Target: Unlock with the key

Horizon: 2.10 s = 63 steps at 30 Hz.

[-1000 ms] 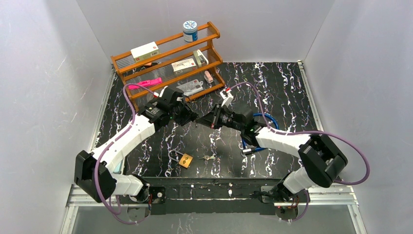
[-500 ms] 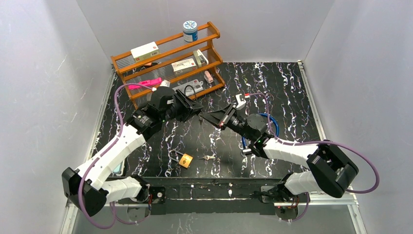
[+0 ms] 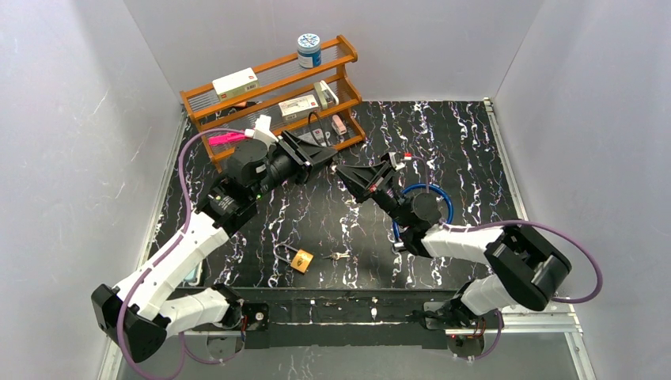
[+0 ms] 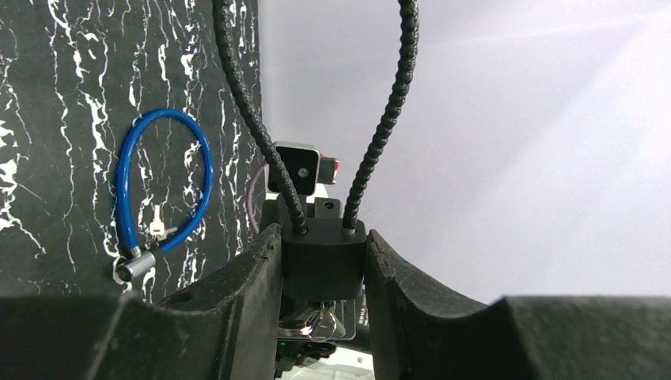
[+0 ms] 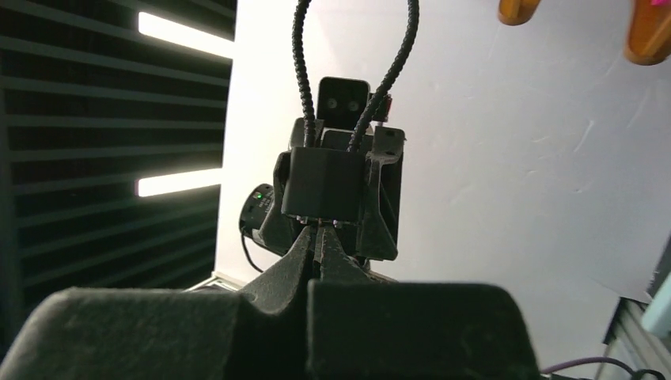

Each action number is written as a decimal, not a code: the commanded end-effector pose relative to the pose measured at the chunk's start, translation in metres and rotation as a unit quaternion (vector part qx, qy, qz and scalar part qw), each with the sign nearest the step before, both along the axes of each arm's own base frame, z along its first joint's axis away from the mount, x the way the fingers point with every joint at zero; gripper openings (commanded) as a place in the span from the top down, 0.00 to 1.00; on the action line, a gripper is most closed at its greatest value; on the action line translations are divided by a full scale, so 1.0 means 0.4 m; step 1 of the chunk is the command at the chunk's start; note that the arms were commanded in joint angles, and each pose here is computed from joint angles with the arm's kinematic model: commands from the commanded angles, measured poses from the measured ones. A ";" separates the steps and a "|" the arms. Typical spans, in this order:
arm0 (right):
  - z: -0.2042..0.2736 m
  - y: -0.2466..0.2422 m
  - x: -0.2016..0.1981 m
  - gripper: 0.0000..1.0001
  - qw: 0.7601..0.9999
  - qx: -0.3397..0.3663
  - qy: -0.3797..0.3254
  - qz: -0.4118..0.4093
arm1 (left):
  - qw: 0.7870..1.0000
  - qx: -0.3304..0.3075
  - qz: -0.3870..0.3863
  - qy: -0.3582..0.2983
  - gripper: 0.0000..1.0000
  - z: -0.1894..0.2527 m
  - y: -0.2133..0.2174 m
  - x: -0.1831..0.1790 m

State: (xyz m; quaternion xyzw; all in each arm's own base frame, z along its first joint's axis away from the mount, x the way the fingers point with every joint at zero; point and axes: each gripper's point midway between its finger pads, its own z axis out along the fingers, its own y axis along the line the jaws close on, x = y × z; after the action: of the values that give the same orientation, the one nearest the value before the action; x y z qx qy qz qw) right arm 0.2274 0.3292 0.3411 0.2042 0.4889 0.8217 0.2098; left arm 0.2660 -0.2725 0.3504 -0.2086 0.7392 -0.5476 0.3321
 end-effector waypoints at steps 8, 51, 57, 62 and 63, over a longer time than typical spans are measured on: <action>0.039 -0.019 -0.009 0.66 0.999 0.035 -0.021 0.015 | 0.997 -0.052 -0.009 -0.063 1.00 0.121 -0.002 -0.017; 0.195 -0.161 -0.091 0.30 0.718 -0.436 -0.523 -0.145 | 0.610 0.209 -0.236 -0.727 1.00 0.112 -0.059 -0.209; 0.217 -0.135 -0.100 0.32 0.726 -0.402 -0.541 -0.137 | 0.616 0.194 -0.258 -0.719 1.00 0.097 -0.068 -0.220; 0.209 -0.114 -0.092 0.44 0.732 -0.404 -0.537 -0.115 | 0.655 0.202 -0.225 -0.692 1.00 0.121 -0.065 -0.182; 0.198 -0.117 -0.087 0.45 0.731 -0.412 -0.531 -0.116 | 0.680 0.202 -0.210 -0.672 1.00 0.130 -0.063 -0.163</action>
State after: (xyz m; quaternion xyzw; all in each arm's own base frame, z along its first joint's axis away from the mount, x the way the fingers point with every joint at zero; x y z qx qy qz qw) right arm 0.1956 0.2826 0.4004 -0.3128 0.5837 0.4764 0.5784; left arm 0.1894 -0.3015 0.3657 0.5032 0.4258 -0.4327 0.6151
